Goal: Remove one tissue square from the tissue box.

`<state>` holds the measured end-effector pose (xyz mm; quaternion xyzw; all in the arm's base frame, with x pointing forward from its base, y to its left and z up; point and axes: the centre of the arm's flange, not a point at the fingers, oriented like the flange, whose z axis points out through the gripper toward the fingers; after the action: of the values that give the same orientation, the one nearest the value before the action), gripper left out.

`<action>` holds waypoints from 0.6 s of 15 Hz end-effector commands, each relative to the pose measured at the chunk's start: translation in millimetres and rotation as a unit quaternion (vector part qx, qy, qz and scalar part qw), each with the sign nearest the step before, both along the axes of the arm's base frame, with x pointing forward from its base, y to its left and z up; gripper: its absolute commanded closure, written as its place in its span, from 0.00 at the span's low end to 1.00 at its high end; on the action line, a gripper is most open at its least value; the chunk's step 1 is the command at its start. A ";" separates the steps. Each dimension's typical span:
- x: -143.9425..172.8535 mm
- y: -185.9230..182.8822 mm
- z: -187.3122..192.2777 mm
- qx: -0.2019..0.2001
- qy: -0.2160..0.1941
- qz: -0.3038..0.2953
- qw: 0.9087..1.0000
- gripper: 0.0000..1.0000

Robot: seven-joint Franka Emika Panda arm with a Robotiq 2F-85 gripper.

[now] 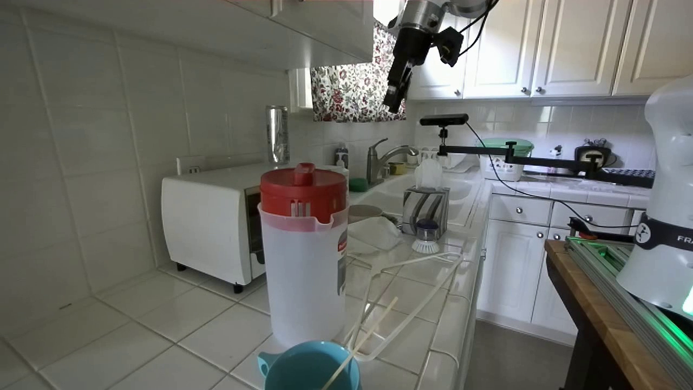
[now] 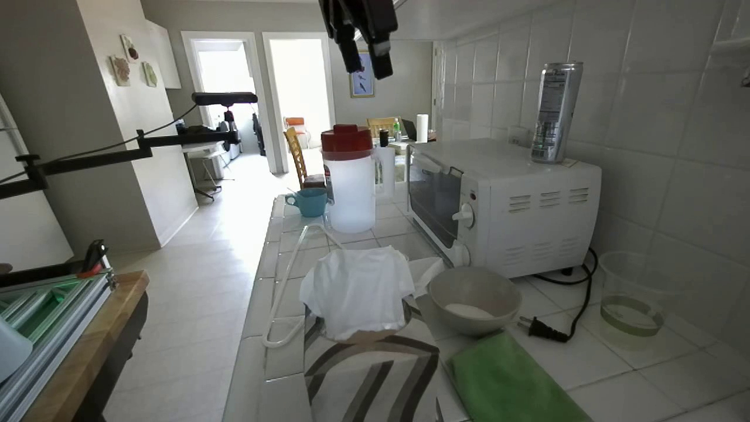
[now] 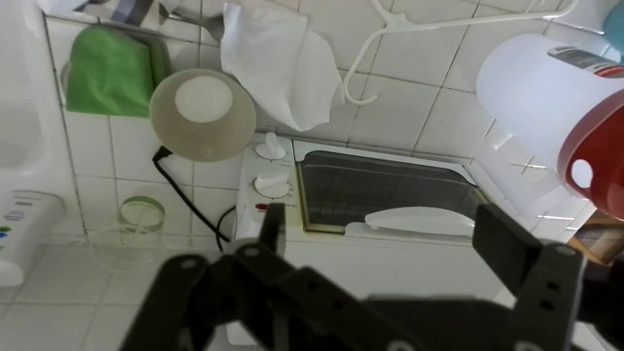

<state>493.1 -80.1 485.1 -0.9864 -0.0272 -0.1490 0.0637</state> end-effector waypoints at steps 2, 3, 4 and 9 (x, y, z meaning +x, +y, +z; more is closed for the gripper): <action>-46.8 2.4 32.1 0.000 0.036 0.020 0.999 0.00; -58.1 -1.1 35.3 -0.008 0.046 0.016 0.999 0.00; -66.8 -6.0 36.9 -0.019 0.055 0.012 0.998 0.00; -87.6 -38.9 1.5 -0.105 0.074 -0.065 0.990 0.00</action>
<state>415.6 -116.8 506.3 -0.9973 -0.0085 -0.0717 -0.0095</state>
